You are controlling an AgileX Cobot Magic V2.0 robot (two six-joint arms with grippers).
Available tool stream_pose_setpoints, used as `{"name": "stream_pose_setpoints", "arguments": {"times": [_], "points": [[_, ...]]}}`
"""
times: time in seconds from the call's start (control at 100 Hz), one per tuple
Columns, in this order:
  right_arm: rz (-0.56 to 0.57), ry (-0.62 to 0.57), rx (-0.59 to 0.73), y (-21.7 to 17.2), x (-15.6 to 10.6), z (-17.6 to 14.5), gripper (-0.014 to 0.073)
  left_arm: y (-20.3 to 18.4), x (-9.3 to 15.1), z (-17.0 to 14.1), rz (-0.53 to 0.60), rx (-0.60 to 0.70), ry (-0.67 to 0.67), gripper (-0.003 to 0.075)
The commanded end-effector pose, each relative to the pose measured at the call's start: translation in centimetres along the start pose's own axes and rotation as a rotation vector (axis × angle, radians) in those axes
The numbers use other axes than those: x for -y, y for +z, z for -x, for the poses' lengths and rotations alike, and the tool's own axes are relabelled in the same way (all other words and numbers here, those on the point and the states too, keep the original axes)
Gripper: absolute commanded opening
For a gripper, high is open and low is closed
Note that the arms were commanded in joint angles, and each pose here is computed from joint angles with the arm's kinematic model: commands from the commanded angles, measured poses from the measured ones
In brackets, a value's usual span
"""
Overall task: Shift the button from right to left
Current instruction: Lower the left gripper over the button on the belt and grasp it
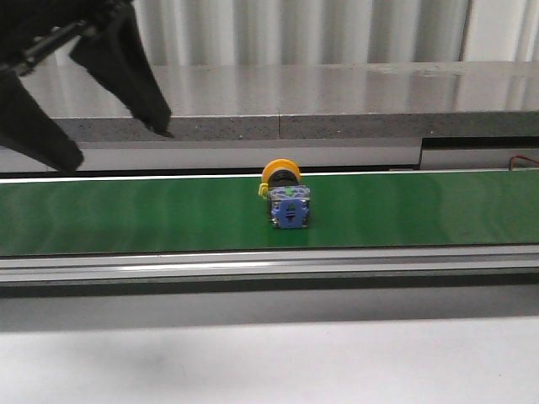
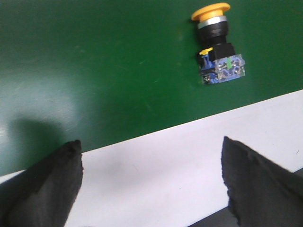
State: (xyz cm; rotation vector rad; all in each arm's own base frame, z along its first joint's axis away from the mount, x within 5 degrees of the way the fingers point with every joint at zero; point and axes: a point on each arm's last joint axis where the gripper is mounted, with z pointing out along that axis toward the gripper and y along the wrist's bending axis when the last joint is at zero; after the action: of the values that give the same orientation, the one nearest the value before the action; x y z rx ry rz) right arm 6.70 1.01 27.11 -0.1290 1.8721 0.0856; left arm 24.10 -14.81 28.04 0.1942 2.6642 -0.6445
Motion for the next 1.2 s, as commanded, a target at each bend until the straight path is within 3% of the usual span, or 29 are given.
{"name": "stream_pose_setpoints", "arguments": {"times": [0.0,0.59,0.86,1.19], "points": [[-0.015,-0.013,0.095,-0.2,0.1,1.4,-0.0067,0.0,1.9,1.4,-0.049,0.049,-0.012,0.0573],[-0.015,-0.013,0.095,-0.2,0.1,1.4,-0.0067,5.8,5.0,5.3,-0.048,-0.092,-0.036,0.0573],[-0.015,-0.013,0.095,-0.2,0.1,1.4,-0.0067,6.4,4.6,5.0,0.130,-0.084,-0.015,0.0573],[-0.015,-0.013,0.095,-0.2,0.1,1.4,-0.0067,6.5,4.7,5.2,0.133,-0.055,-0.025,0.0573]]}}
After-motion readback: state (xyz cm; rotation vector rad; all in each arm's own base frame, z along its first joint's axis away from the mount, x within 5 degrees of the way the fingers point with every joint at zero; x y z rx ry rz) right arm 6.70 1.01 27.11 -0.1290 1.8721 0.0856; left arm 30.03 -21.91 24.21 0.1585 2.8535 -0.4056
